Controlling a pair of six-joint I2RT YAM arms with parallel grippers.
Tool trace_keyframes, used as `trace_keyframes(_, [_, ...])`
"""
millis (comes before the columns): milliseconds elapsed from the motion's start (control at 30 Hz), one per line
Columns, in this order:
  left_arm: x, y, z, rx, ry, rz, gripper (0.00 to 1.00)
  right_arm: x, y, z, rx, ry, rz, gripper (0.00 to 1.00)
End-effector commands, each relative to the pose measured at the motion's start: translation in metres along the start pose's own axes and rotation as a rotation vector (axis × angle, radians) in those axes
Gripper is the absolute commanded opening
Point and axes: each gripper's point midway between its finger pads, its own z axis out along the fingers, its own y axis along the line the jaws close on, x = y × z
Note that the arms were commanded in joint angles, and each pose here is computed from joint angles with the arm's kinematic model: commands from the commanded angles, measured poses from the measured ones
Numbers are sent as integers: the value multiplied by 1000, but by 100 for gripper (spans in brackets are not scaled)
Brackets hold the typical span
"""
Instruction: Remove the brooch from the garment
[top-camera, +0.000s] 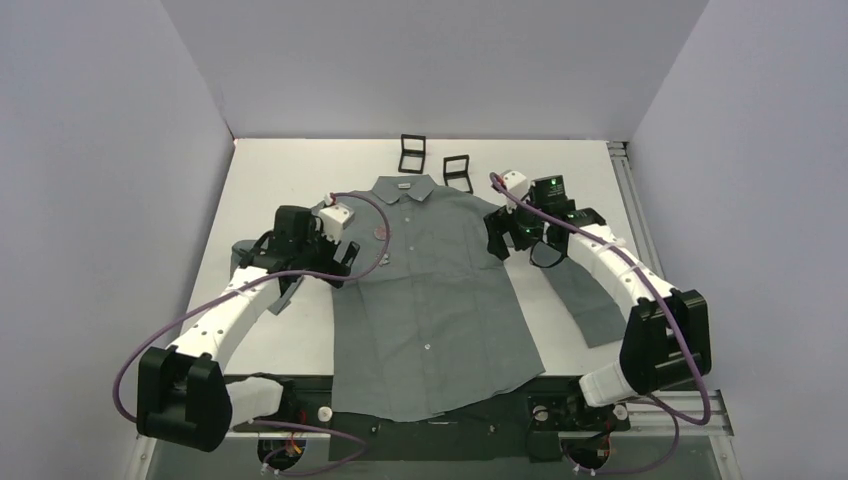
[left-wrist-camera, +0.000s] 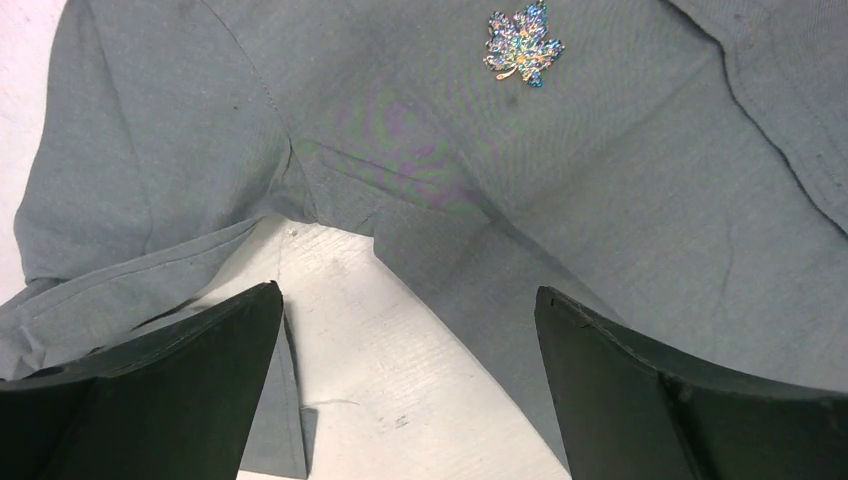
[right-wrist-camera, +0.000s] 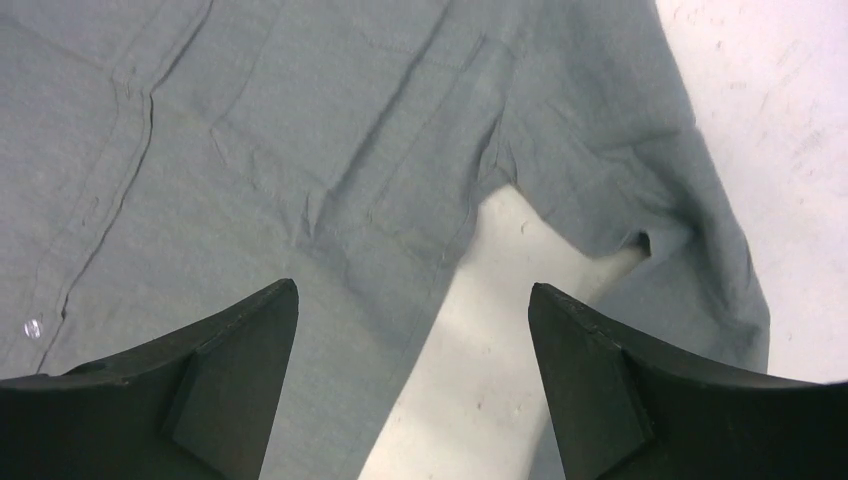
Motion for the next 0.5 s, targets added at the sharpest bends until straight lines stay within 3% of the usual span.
trace_keyframes(0, [-25, 14, 9, -43, -59, 40, 96, -36, 4, 16, -38, -47, -24, 80])
trace_keyframes(167, [-29, 27, 40, -45, -4, 132, 96, -54, 8, 41, -67, -22, -32, 79])
trace_keyframes(467, [-22, 30, 81, -66, 40, 351, 96, -44, 11, 94, -105, 99, -39, 76])
